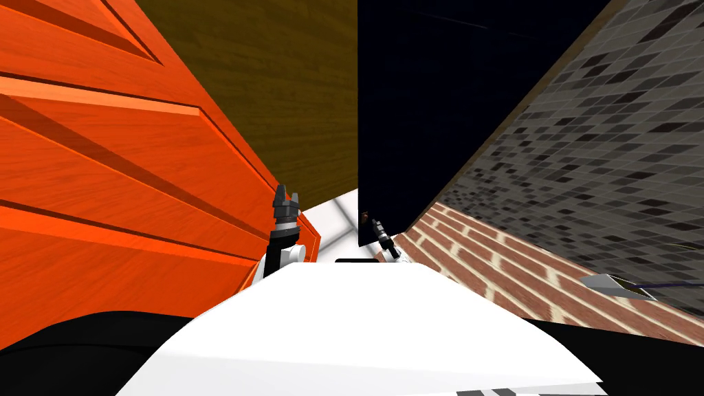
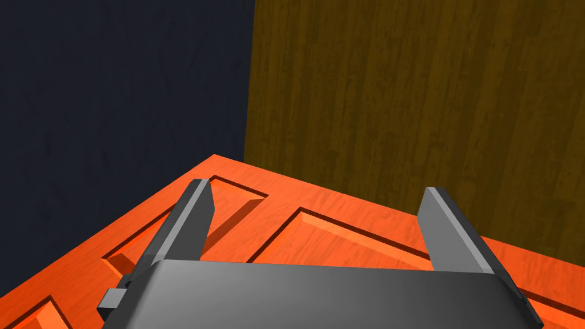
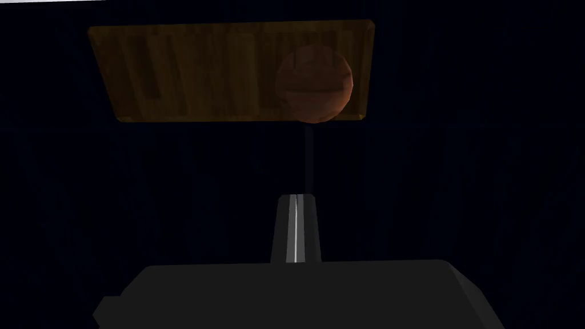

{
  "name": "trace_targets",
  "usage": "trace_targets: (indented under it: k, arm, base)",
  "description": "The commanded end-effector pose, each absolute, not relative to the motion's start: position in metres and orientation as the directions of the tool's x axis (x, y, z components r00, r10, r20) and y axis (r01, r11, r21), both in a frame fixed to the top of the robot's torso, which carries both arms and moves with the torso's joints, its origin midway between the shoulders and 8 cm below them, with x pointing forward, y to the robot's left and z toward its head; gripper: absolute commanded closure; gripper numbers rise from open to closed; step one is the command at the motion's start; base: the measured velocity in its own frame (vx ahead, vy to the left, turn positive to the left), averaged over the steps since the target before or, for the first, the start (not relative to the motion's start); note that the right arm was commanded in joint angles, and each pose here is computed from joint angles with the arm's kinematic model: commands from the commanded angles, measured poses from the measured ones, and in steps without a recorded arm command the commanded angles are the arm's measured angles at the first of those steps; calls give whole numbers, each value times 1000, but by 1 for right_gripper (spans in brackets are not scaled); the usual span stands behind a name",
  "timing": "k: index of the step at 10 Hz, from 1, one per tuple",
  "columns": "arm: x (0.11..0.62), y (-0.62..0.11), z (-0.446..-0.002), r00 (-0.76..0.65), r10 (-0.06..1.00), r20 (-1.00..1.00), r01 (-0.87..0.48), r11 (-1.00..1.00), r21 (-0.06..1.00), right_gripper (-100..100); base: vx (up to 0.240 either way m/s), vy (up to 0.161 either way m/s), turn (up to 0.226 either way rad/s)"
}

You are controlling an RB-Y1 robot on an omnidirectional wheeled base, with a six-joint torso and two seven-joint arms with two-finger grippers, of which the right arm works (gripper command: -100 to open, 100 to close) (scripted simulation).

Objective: Push the door open

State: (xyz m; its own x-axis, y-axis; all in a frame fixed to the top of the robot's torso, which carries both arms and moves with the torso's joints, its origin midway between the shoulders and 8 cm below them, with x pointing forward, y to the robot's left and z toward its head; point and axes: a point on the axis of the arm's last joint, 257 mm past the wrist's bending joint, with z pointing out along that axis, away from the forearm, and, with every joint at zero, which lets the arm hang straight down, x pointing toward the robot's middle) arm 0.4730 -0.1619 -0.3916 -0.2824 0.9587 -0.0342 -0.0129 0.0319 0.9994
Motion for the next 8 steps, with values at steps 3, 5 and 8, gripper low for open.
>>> trace_targets:
  k: [3, 5, 8]
  arm:
    - [474, -151, -392, -287, 958, -9, -2, 8, 1000, -100]
    - [473, -157, -392, -281, 959, -21, -7, 20, 1000, -100]
    - [471, -160, -392, -275, 961, -27, -14, 24, 1000, -100]
  base:
    - [-261, 39, -37]
    - [-21, 8, 15]
    - [205, 68, 23]
